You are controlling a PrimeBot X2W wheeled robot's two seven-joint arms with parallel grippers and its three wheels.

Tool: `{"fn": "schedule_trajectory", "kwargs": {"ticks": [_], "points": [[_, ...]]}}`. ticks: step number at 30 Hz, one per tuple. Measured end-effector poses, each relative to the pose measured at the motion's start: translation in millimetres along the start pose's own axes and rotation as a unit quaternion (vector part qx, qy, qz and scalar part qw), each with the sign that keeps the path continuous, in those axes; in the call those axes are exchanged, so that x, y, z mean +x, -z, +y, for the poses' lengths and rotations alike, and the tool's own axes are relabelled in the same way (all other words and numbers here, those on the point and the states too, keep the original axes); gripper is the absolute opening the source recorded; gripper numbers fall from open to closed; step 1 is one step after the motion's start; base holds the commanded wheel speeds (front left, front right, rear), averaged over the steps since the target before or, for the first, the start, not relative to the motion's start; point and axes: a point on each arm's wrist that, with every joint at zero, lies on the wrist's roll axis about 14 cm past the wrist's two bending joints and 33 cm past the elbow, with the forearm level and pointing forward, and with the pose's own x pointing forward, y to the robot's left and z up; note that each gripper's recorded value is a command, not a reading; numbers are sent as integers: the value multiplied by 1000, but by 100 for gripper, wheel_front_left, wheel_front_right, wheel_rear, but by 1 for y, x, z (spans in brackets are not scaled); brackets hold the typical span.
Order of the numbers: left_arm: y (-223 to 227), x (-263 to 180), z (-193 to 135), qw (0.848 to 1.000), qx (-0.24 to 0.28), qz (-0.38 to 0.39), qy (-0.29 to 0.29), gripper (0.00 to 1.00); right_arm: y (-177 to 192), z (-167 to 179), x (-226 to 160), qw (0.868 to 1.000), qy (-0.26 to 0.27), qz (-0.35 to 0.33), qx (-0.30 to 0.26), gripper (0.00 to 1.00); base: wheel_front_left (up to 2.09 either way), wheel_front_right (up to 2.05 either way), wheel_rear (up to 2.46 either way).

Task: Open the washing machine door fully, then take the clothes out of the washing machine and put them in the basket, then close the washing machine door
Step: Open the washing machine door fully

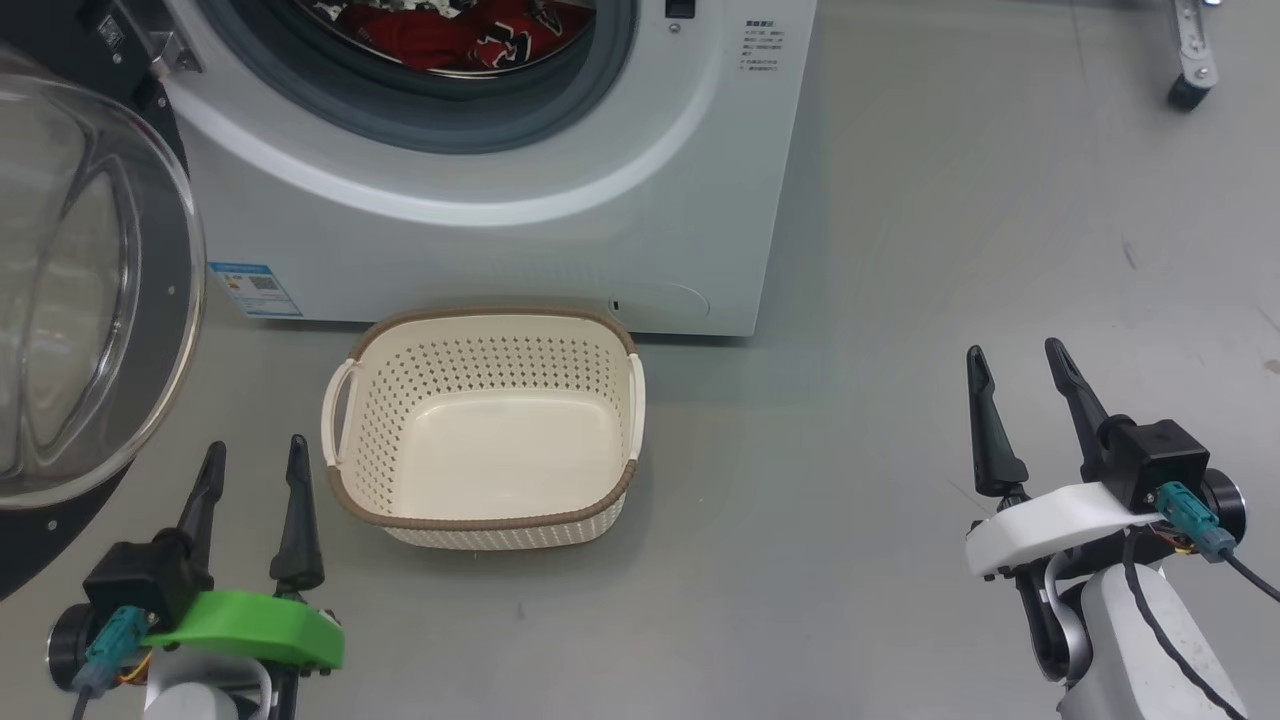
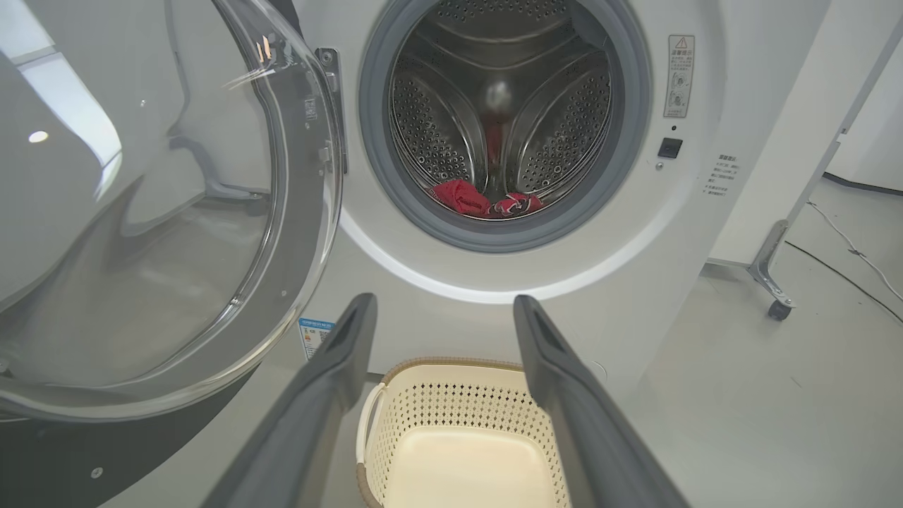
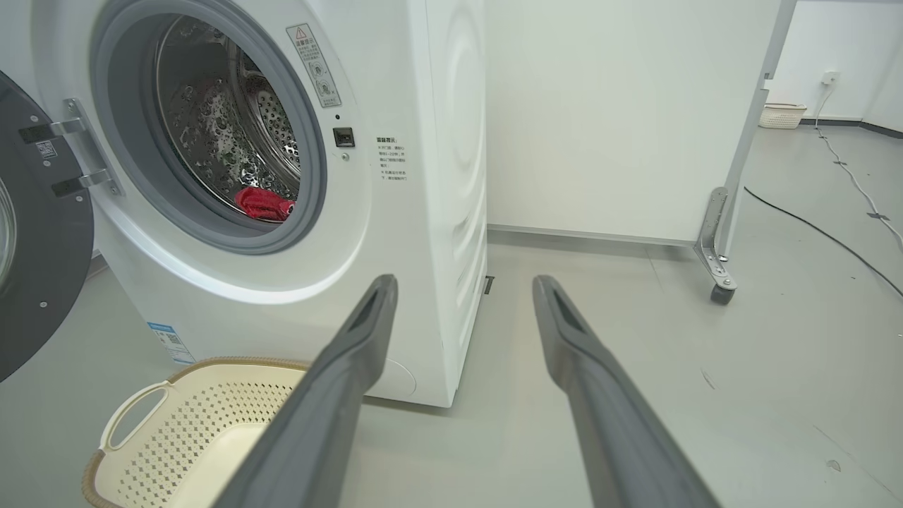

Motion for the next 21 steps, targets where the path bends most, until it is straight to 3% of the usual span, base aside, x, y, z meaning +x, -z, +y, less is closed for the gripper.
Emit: {"fn": "schedule_trajectory", "kwargs": {"ticks": [21], "points": [[-6, -14, -43, 997, 25, -12, 73, 100, -13, -42, -64, 997, 79, -14, 1, 100, 0, 0, 0]]}}
